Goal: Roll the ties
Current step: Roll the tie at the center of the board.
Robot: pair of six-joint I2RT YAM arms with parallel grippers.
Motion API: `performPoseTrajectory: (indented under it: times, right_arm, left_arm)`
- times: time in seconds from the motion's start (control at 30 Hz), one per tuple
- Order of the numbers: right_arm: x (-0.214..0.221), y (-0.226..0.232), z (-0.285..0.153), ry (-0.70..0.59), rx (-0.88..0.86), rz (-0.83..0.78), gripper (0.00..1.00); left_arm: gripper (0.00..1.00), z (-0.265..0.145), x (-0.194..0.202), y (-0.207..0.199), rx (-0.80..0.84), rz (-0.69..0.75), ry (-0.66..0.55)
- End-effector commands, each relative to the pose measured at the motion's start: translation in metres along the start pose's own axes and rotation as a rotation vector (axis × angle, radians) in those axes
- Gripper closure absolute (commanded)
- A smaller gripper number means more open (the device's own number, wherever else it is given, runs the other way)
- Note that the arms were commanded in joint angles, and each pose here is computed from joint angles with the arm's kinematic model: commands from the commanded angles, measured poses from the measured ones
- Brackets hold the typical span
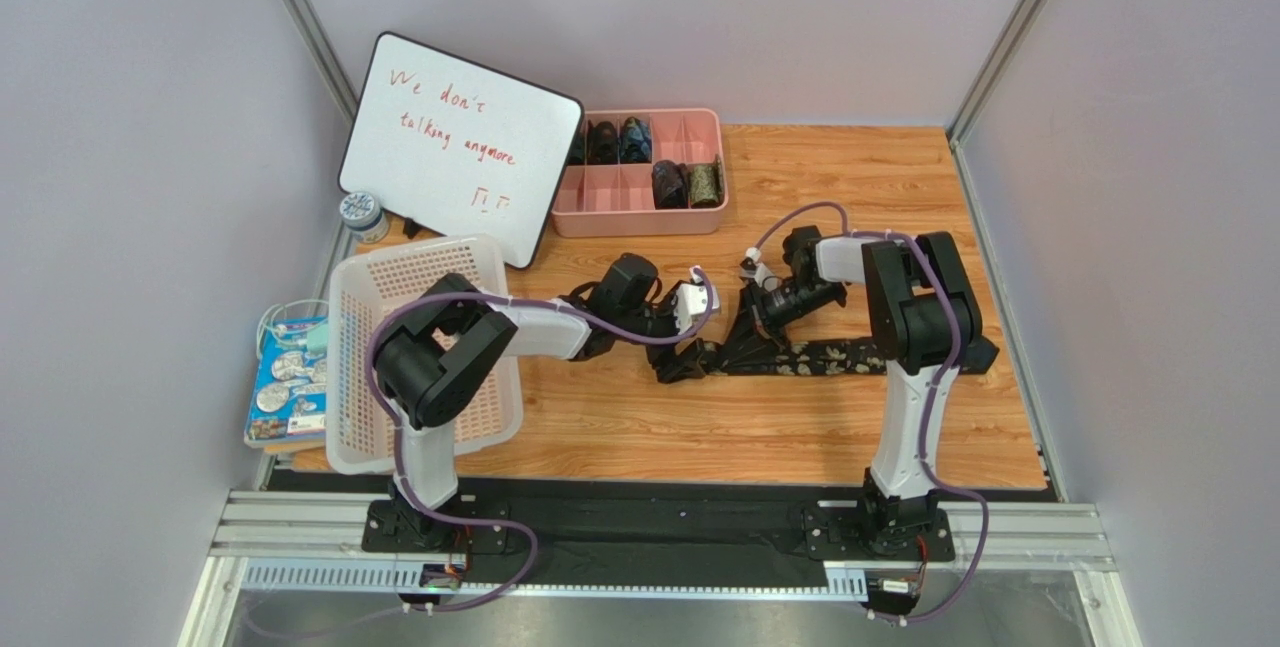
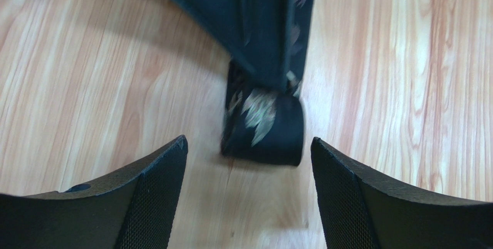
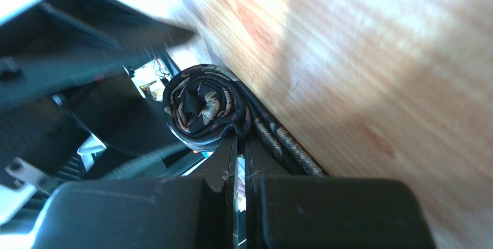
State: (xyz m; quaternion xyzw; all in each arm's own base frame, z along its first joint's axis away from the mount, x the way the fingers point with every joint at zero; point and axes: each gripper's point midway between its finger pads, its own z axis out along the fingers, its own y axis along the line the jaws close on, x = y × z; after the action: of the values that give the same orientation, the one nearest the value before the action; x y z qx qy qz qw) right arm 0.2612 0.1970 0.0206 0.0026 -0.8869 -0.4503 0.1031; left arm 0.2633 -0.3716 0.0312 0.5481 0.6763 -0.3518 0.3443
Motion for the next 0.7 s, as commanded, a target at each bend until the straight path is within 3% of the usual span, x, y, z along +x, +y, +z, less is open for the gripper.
performPoseTrajectory:
  times: [0.0,0.03,0.13,0.2,0.23,0.33,0.53,0.67]
  right_arm:
    - [-0.004,-0.067,0.012,0.011,0.264,0.055,1.00]
    - [-0.004,-0.066,0.013,0.014,0.263,0.056,1.00]
    - [-0.005,-0.062,0.015,0.016,0.247,0.048,1.00]
    - [-0.005,-0.053,0.014,0.013,0.214,0.038,1.00]
    - [-0.007,-0.047,0.010,0.001,0.201,0.022,0.98]
    - [-0.010,-0.024,-0.005,-0.031,0.152,-0.025,0.82]
    - [-0.001,0.015,-0.032,-0.066,0.090,-0.114,0.58]
    - [0.000,0.031,-0.033,-0.093,0.025,-0.108,0.52]
  left_arm:
    - [0.20,0.021,-0.018,-0.009,0.053,0.091,-0.089]
    - [0.22,0.023,-0.017,-0.011,0.058,0.102,-0.086]
    - [0.41,0.032,-0.007,-0.015,0.067,0.134,-0.032]
    - [0.63,0.030,-0.001,-0.014,0.065,0.152,0.026]
    - [0.79,0.028,0.003,-0.014,0.059,0.170,0.049]
    - [0.90,0.019,0.020,-0.016,0.065,0.190,0.171]
    - [0.88,0.009,0.044,-0.016,0.060,0.144,0.359]
    - [0.83,0.011,0.047,-0.021,0.058,0.130,0.408]
